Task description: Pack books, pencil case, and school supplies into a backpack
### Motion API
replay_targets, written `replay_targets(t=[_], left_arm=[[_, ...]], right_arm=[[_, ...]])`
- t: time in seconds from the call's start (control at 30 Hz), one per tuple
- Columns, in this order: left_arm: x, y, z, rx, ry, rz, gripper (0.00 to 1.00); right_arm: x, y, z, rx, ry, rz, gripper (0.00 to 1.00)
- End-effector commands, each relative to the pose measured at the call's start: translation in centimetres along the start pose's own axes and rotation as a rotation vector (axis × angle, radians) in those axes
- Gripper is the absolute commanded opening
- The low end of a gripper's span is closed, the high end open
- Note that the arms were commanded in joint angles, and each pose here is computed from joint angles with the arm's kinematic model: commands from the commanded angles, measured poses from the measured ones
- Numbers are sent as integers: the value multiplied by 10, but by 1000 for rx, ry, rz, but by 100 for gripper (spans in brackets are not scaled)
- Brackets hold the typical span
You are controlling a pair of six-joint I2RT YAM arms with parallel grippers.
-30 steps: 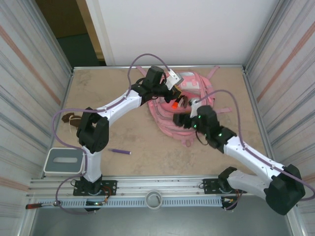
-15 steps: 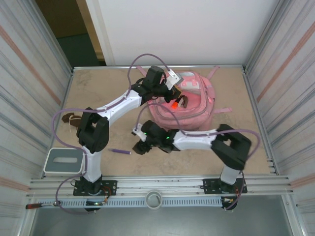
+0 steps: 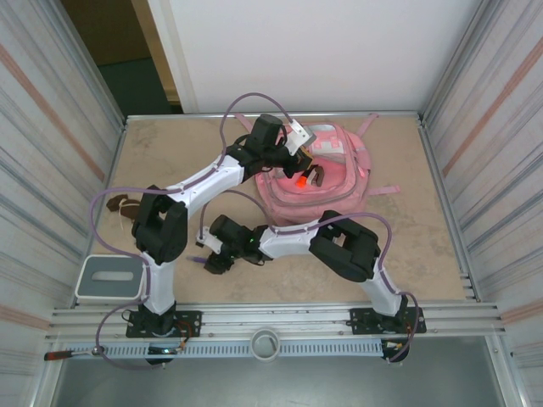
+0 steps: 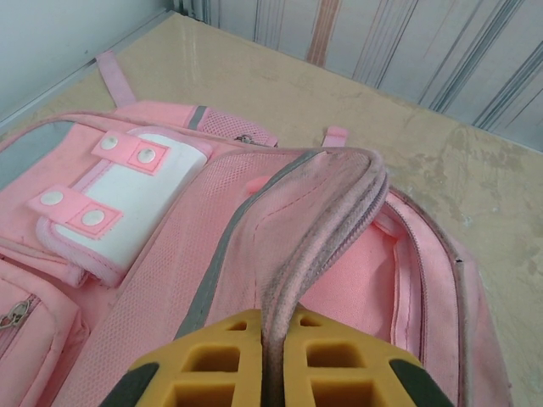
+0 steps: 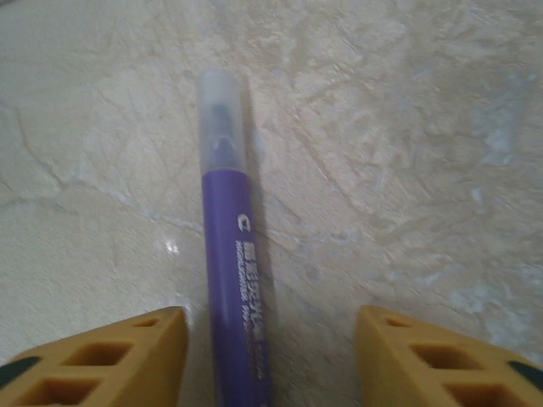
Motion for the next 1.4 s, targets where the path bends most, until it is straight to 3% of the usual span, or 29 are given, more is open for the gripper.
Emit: replay_targets(t=[0.0,0.17,0.33,0.7,0.83,1.03,1.37], left_arm=[[25,-24,-9,12,35,-75,0],[22,-20,-7,10,30,-67,0],[21,-20,-7,14,32,-59,0],[24,-25,-2,42,37,-75,0],[26,-28,1,46,16,-90,0],[24,-26,2,43,0,-101,0],[20,-22,1,27,-19,-86,0]], right_arm=[[-10,11,7,40,-10,54,41],[-11,3,3,-13,-7,71,22],[-21,-26,-6,-97,31,67,12],[-53,-173,-25,-214,211,-83,6],[-83,-228,-48,-297,380,-162,6],[-112,-294,-94,-398,733,-390,6],[-124,-319,-157,-441,1214,-591,8]])
Point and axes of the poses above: each hand's point on the last joint's axis, 136 mm out from that joint toward the fingers, its own y axis out along the fingers, its own z axis along the line the jaws close on, x = y × z, the point moved 7 cm from there along -y, back along the fingers, and after that the axes turned 6 degrees about -y, right-handed, at the moved point
